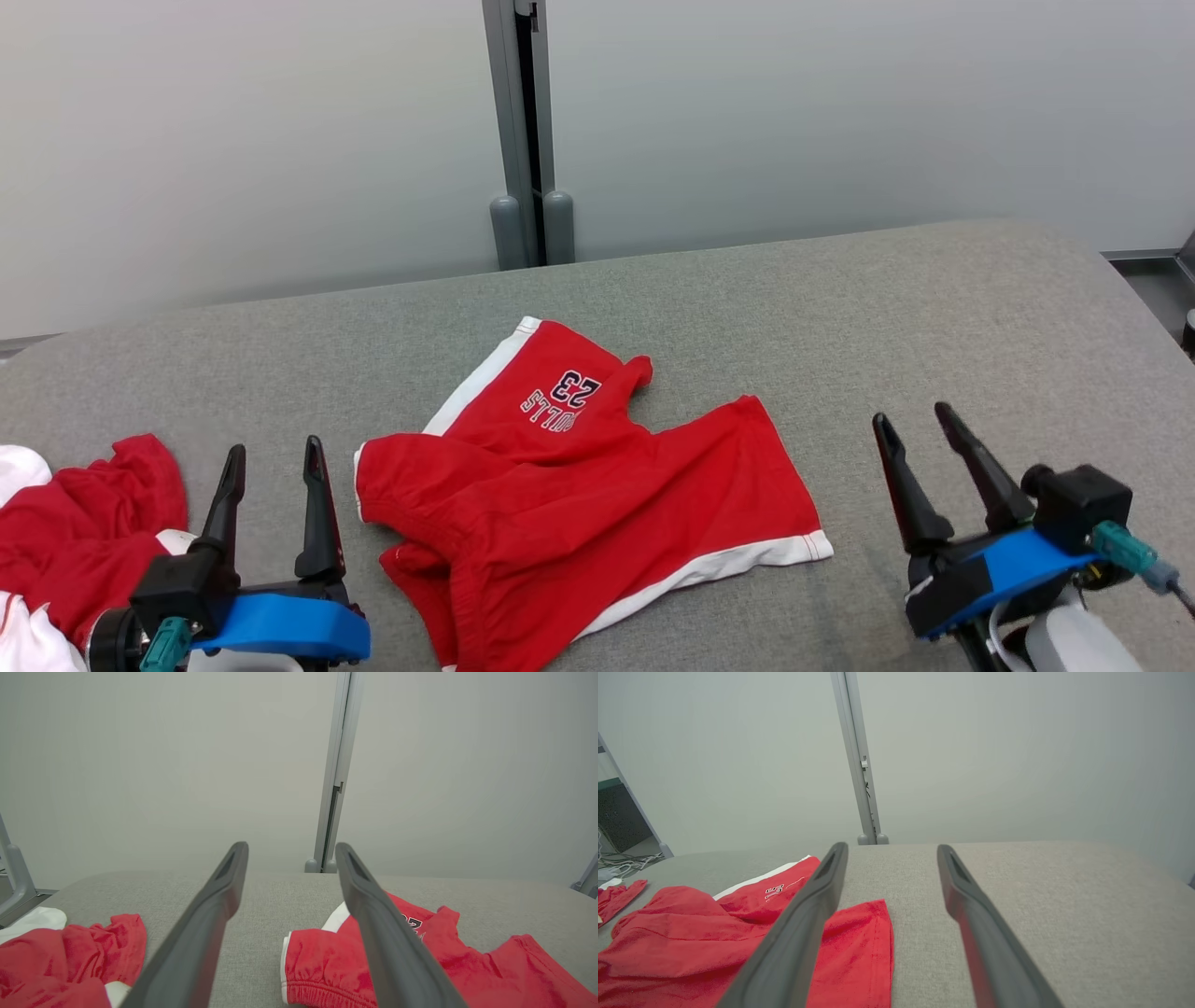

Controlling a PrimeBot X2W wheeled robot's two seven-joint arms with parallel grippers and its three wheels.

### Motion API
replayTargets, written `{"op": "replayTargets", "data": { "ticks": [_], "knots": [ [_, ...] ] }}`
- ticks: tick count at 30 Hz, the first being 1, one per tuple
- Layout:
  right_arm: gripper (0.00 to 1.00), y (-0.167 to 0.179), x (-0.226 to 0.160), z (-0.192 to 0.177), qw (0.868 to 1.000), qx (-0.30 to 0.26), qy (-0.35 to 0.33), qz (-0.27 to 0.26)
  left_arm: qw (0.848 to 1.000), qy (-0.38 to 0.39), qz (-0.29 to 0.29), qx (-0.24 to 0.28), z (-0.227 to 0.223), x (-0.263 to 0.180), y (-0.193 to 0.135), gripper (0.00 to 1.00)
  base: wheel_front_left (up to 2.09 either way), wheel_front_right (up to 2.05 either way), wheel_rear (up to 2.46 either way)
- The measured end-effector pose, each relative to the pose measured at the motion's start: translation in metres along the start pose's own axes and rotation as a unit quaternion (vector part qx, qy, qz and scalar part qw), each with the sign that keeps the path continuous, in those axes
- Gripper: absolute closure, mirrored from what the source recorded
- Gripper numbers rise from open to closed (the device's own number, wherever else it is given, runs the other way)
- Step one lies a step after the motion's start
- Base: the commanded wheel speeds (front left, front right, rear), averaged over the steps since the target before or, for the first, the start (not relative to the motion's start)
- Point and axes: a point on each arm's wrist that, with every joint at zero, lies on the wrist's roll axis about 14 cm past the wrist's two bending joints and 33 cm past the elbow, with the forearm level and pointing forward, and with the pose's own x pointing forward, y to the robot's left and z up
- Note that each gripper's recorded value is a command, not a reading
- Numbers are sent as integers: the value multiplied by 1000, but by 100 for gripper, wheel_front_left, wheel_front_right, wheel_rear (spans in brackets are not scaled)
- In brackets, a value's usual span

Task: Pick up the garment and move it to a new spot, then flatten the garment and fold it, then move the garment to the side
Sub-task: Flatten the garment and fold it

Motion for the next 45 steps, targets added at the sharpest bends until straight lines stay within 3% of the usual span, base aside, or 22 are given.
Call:
{"op": "replayTargets", "data": {
  "ticks": [8,23,28,32,35,38,45],
  "knots": [
    [0,2,-21,-27,999,19,29,-19,1000,14,-3,-3,-10,-4,-3,0,0,0,0],
    [0,1,-15,-30,999,1,39,-9,999,31,-5,-5,-20,-12,-4,0,0,0,0],
    [0,3,-20,-55,995,7,95,-2,996,88,-2,-18,-37,-20,6,0,0,0,0],
    [0,6,-27,-83,987,14,162,5,982,181,-38,-33,-63,-38,-8,0,0,0,0],
    [0,12,-34,-105,976,25,215,13,974,210,-75,-45,-63,-46,-23,0,0,0,0],
    [0,17,-41,-124,965,31,258,19,948,291,-112,-67,-86,-72,-41,0,0,0,0],
    [0,16,-29,-136,957,24,290,22,897,399,-169,-86,-117,-107,-67,0,0,0,0]
  ]
}}
